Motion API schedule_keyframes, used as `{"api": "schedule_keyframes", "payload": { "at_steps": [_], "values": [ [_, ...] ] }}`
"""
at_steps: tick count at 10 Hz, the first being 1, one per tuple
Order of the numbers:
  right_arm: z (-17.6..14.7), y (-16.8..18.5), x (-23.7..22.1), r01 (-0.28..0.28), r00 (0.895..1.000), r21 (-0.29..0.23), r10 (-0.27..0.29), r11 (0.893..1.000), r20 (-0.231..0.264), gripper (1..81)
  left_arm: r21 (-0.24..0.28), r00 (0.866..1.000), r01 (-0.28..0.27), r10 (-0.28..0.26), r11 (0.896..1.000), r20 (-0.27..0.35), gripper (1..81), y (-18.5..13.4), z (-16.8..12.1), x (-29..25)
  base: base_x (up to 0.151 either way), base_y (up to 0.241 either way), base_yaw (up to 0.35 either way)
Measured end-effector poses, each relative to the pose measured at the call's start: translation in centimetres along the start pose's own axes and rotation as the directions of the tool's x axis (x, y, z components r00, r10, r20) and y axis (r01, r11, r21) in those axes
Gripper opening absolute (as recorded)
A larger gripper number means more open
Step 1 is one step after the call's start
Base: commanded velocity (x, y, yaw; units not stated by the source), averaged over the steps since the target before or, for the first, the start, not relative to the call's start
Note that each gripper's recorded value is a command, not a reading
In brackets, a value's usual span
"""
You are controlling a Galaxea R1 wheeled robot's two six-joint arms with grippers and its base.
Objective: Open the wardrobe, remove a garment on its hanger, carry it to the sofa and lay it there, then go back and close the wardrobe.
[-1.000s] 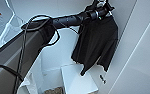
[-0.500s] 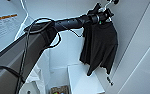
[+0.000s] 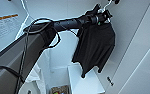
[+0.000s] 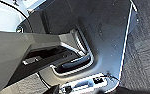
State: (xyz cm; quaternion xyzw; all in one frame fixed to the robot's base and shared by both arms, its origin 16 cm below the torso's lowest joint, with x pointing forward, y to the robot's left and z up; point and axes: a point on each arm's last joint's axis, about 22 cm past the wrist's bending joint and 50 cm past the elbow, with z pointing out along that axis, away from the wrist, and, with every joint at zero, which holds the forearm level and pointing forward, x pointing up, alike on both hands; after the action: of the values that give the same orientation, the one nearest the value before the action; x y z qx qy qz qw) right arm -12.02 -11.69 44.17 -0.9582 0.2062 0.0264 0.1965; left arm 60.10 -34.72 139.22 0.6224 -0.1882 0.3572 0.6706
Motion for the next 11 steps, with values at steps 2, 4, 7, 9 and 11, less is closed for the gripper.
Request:
{"api": "schedule_keyframes", "payload": {
  "at_steps": [2, 4, 7, 9, 11],
  "values": [
    [0.0, -0.1, 0.2, 0.038, 0.999, 0.002, -0.038, 0.999, 0.021, 81.1, 0.057, 1.000, 0.008, -0.006, 0.998, -0.026, 1.0, -3.1, -3.3, 1.5, 0.000, 0.000, 0.000],
    [0.2, -0.2, 1.6, 0.086, 0.996, 0.005, -0.086, 0.996, 0.031, 81.1, 0.166, 0.997, 0.009, 0.004, 0.986, -0.077, 1.0, -7.6, -8.2, 4.8, 0.000, 0.000, 0.000],
    [0.2, -0.2, 2.9, 0.104, 0.995, 0.019, -0.104, 0.994, -0.003, 81.1, 0.183, 0.998, -0.039, 0.046, 0.982, -0.034, 1.0, -5.4, -7.9, 3.1, 0.000, 0.000, 0.000],
    [0.3, -0.4, 4.5, 0.121, 0.992, 0.029, -0.120, 0.992, -0.043, 81.1, 0.133, 0.996, -0.089, 0.089, 0.987, 0.006, 1.0, 0.2, -7.2, 1.5, 0.000, 0.000, 0.000],
    [0.3, -0.5, 4.3, 0.122, 0.992, 0.034, -0.121, 0.992, -0.048, 81.1, 0.096, 0.994, -0.104, 0.100, 0.990, 0.048, 1.0, 2.4, -6.8, -0.7, 0.000, 0.000, 0.000]
  ]
}}
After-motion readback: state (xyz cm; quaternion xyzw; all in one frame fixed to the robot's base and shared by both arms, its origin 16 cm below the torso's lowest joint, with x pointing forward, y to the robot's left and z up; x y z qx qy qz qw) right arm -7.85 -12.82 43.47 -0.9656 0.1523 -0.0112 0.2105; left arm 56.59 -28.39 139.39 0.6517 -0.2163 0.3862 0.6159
